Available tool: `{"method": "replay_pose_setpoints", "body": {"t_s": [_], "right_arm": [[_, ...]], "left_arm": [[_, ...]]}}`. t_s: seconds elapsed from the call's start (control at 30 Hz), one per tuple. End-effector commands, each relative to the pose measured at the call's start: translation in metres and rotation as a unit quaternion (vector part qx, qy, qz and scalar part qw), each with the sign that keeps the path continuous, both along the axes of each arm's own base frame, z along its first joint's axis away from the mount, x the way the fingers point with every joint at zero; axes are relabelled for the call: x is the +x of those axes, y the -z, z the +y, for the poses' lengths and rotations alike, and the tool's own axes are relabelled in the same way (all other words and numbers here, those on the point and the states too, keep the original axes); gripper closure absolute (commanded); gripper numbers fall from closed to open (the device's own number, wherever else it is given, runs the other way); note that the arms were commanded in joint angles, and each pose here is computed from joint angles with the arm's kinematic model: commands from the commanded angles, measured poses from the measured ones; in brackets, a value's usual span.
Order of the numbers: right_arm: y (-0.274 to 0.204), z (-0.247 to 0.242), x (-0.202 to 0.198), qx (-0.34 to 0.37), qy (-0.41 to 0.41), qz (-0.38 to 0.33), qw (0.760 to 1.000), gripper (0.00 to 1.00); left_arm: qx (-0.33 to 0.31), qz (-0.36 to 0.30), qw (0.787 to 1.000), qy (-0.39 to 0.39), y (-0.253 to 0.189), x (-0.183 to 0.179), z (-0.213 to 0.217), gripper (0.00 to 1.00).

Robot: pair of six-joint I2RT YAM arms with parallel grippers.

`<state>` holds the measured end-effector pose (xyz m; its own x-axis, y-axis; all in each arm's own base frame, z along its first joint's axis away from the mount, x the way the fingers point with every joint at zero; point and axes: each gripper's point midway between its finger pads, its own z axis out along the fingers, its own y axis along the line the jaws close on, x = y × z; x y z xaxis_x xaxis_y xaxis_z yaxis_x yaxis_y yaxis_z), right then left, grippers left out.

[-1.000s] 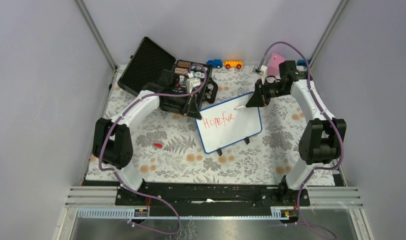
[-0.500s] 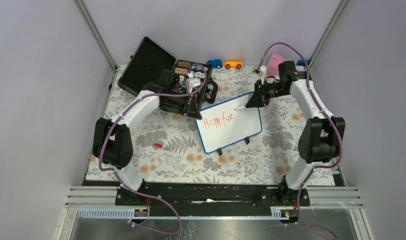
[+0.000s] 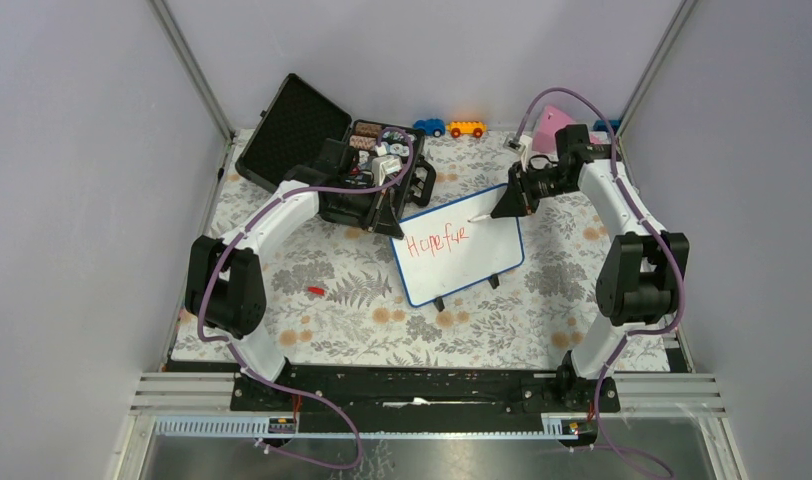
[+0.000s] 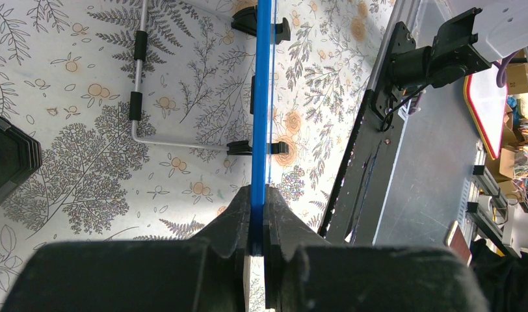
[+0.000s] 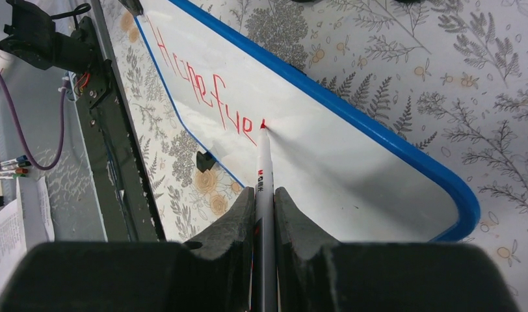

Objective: Write a sentence on the whiteboard

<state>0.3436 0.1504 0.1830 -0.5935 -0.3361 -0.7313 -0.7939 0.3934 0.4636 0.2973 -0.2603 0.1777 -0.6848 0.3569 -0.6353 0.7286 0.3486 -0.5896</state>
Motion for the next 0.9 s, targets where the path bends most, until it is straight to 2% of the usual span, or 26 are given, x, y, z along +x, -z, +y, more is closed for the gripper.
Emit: {"method": "replay_pose_setpoints", "body": {"t_s": [0.0,0.6,0.87], "right_arm": [[0.004,0.002,-0.005,0.001,-0.009,-0.005,1.000,1.00],[0.018,-0.004,-0.022,-0.017,-0.015,0.004,1.000,1.00],[-0.007,-0.007,-0.019,-0.007,-0.012,-0.018,1.000,1.00]], "left_arm": [[0.005,-0.023,1.000,0.010,0.000,0.001,-0.003,1.00],[0.004,-0.021,1.000,0.010,0.000,0.001,-0.003,1.00],[0.003,-0.022,1.000,0.010,-0.001,0.002,-0.003,1.00]]}}
